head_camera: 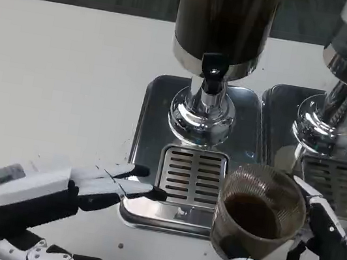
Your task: Grasp the cup under the faucet to collect the drink, then remove the cup.
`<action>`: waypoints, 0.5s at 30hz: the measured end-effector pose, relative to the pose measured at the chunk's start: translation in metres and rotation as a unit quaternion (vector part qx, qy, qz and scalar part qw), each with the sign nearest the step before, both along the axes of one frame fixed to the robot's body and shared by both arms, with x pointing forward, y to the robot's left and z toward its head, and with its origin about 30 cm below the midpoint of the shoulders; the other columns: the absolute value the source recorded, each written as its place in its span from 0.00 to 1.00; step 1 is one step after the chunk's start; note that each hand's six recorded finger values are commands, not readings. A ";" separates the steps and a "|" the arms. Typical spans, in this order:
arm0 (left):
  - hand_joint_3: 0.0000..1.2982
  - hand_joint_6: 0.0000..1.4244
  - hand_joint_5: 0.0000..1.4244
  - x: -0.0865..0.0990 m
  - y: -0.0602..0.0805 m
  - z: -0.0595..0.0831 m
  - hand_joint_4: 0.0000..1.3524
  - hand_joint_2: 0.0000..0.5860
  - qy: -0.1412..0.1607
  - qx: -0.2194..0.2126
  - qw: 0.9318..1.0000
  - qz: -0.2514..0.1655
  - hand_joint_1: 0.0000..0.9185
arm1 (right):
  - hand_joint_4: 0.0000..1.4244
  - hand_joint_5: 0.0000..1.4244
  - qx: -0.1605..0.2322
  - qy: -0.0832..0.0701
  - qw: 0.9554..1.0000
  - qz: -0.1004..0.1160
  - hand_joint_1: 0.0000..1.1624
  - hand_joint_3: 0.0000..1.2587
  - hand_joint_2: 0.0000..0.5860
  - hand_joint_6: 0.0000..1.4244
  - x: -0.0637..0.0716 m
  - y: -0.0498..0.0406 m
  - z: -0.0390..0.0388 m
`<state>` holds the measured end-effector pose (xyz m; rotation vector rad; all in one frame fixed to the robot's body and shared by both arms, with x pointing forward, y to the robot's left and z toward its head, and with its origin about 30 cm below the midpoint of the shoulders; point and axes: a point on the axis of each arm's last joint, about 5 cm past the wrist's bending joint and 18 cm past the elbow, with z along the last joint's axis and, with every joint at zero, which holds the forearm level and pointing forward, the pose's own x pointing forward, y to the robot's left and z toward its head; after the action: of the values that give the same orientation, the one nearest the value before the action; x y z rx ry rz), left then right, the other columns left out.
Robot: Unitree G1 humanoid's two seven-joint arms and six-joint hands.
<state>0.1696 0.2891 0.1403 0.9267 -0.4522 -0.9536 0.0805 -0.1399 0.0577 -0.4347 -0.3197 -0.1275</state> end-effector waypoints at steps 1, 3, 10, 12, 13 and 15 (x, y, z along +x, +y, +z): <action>0.08 0.03 0.00 0.000 0.000 0.000 0.00 0.30 0.000 0.000 1.000 0.000 0.00 | 0.54 0.64 0.000 0.000 1.000 0.000 0.65 0.53 0.34 0.89 0.000 -0.0002 0.0000; 0.08 0.03 0.00 0.000 0.000 0.000 0.00 0.30 0.000 0.000 1.000 0.000 0.00 | 0.54 0.64 -0.001 0.000 1.000 -0.001 0.65 0.53 0.34 0.89 0.000 -0.0005 0.0000; 0.08 0.03 0.00 0.000 0.002 0.002 0.00 0.30 -0.008 -0.001 1.000 0.007 0.00 | 0.54 0.64 0.001 -0.001 1.000 0.000 0.65 0.53 0.34 0.89 0.001 0.0001 0.0002; 0.08 0.01 0.00 0.000 0.002 0.004 0.00 0.30 -0.017 0.001 1.000 0.005 0.00 | 0.54 0.64 0.001 -0.002 1.000 0.000 0.65 0.53 0.34 0.89 0.001 0.0003 0.0004; 0.08 0.01 0.00 -0.001 0.002 0.005 0.00 0.30 -0.021 0.002 1.000 0.003 0.00 | 0.54 0.64 0.001 -0.002 1.000 0.001 0.65 0.53 0.34 0.89 0.001 0.0003 0.0005; 0.08 0.01 0.00 -0.001 0.001 0.007 0.00 0.30 -0.036 0.008 0.999 -0.001 0.00 | 0.54 0.64 0.001 -0.004 1.000 0.001 0.65 0.53 0.34 0.89 0.002 0.0003 0.0007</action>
<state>0.1682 0.2905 0.1474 0.9766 -0.5067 -0.9284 0.0824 -0.1396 0.0584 -0.4319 -0.3269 -0.1278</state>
